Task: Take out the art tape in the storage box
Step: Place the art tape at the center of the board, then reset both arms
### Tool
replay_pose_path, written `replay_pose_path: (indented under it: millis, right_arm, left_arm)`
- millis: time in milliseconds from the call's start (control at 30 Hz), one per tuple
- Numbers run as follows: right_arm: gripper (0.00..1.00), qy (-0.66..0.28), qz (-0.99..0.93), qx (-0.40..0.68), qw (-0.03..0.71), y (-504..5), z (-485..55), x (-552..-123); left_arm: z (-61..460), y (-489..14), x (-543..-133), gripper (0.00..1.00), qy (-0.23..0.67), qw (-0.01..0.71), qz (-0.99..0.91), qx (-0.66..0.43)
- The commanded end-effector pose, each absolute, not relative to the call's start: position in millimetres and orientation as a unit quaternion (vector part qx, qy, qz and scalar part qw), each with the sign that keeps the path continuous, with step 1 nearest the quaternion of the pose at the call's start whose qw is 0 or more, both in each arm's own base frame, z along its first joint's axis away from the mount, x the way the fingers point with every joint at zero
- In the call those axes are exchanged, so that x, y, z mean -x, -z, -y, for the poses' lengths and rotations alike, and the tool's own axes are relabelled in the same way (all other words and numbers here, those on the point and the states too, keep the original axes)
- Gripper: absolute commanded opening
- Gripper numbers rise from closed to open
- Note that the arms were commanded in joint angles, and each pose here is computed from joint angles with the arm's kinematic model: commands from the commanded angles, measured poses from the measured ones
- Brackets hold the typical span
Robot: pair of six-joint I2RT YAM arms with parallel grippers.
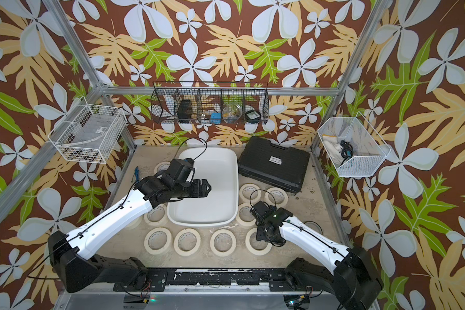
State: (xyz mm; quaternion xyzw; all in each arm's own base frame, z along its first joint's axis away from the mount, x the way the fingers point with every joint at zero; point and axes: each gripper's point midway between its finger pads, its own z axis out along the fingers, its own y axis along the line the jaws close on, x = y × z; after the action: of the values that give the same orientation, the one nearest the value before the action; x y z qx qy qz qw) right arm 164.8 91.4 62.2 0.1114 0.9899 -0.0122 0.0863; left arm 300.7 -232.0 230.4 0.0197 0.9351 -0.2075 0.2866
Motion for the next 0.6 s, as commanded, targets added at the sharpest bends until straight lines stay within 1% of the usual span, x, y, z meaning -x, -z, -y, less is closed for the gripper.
replay_pose_path:
  millis: [0, 33, 67, 133, 200, 233, 300, 333, 433, 567]
  right_arm:
    - [0.65, 0.034, -0.988, -0.109, 0.108, -81, -82, -169]
    - [0.66, 0.034, -0.986, -0.108, 0.124, -90, -81, -175]
    - [0.69, 0.033, -0.984, -0.106, 0.14, -98, -82, -181]
    - [0.78, 0.033, -0.975, -0.102, 0.192, -121, -82, -201]
    - [0.87, 0.055, -0.957, -0.122, 0.257, -147, -72, -221]
    - [0.91, 0.06, -0.946, -0.132, 0.291, -158, -68, -231]
    - [0.95, 0.052, -0.924, -0.136, 0.354, -180, -68, -249]
    - [0.97, 0.045, -0.91, -0.13, 0.39, -193, -69, -259]
    - [1.0, 0.046, -0.861, -0.117, 0.492, -228, -65, -280]
    - [1.0, 0.089, -0.791, -0.125, 0.592, -262, -43, -288]
  left_arm:
    - [223, -243, -313, 0.88, 0.2, 0.32, -0.926, -0.002]
    - [219, -247, -318, 0.88, 0.197, 0.329, -0.923, 0.004]
    - [215, -250, -322, 0.88, 0.196, 0.339, -0.92, 0.009]
    - [200, -257, -335, 0.89, 0.185, 0.364, -0.912, 0.03]
    - [184, -265, -350, 0.9, 0.172, 0.396, -0.901, 0.048]
    - [175, -269, -358, 0.93, 0.167, 0.413, -0.893, 0.06]
    - [159, -275, -371, 1.0, 0.151, 0.448, -0.877, 0.085]
    - [150, -276, -377, 1.0, 0.14, 0.466, -0.868, 0.097]
    - [119, -279, -393, 1.0, 0.095, 0.506, -0.846, 0.138]
    - [76, -277, -403, 1.0, 0.029, 0.557, -0.809, 0.186]
